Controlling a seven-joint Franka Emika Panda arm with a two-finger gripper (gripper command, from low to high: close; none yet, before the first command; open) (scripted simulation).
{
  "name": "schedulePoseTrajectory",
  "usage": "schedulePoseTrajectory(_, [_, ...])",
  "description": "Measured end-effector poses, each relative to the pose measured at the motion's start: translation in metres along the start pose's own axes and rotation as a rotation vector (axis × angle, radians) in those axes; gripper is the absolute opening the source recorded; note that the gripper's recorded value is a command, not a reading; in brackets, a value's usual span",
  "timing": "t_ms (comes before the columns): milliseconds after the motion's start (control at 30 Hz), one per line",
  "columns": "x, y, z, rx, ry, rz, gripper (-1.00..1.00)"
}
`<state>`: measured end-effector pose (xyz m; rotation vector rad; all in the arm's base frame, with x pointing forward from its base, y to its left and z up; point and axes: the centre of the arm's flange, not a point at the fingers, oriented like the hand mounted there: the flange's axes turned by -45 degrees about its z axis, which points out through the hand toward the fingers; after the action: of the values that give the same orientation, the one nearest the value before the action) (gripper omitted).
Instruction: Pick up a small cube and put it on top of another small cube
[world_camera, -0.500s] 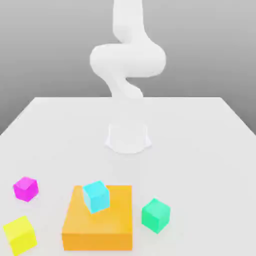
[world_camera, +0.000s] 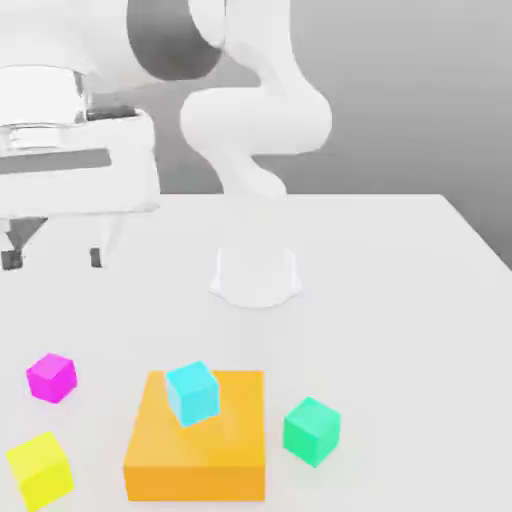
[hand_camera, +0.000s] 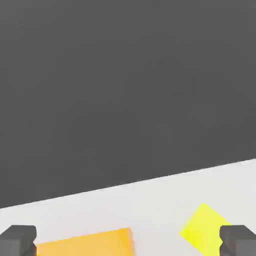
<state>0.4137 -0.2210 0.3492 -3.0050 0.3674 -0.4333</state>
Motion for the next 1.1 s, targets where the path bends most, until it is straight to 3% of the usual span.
schedulePoseTrajectory(300, [-0.125,0.119,0.105,-0.126,-0.239,0.145,0.0])
schedulePoseTrajectory(567, [-0.151,0.134,0.161,-0.144,-0.26,0.15,0.0])
schedulePoseTrajectory(600, [-0.154,0.134,0.169,-0.142,-0.261,0.152,-1.0])
schedulePoseTrajectory(833, [-0.155,0.134,0.171,-0.14,-0.262,0.153,-1.0])
schedulePoseTrajectory(1100, [-0.139,0.128,0.119,-0.141,-0.261,0.152,-1.0])
